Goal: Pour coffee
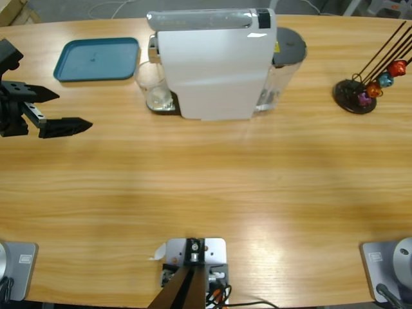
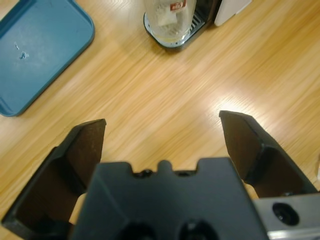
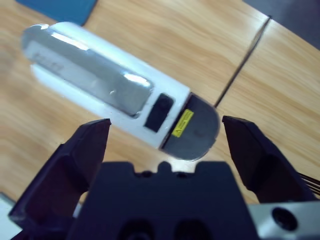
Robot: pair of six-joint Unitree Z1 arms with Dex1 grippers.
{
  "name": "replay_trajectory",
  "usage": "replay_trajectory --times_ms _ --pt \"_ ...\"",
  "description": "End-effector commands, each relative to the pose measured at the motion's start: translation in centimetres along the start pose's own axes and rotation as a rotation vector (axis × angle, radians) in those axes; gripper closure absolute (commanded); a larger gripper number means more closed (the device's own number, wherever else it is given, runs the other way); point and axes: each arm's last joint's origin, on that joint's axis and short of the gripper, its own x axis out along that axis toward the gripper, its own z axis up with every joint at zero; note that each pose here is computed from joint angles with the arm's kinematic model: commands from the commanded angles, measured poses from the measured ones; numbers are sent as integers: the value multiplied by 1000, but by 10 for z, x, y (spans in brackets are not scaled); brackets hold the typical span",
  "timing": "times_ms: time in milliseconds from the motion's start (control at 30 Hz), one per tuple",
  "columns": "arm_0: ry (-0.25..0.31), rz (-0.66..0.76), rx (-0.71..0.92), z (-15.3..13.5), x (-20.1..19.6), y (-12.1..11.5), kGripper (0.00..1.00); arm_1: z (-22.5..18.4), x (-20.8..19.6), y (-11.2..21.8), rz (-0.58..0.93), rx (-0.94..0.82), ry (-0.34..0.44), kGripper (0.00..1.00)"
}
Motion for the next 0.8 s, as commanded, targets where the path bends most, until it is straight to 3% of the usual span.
replay_trajectory --times_ms 33,233,400,567,800 --pt "-53 -40 3 5 -12 -3 0 -76 -70 19 86 -85 -14 0" --pt "-75 -42 -1 4 -18 -3 0 -155 -98 10 154 -77 -50 0" --pt "-132 -170 12 -4 -43 -9 0 -219 -78 -2 195 -80 -188 0" --pt "-90 -171 46 -24 -64 -10 0 -251 -58 -10 129 -145 -164 0" --pt "-115 -143 39 -37 -89 -8 3 -284 -45 -27 -76 -109 -161 0"
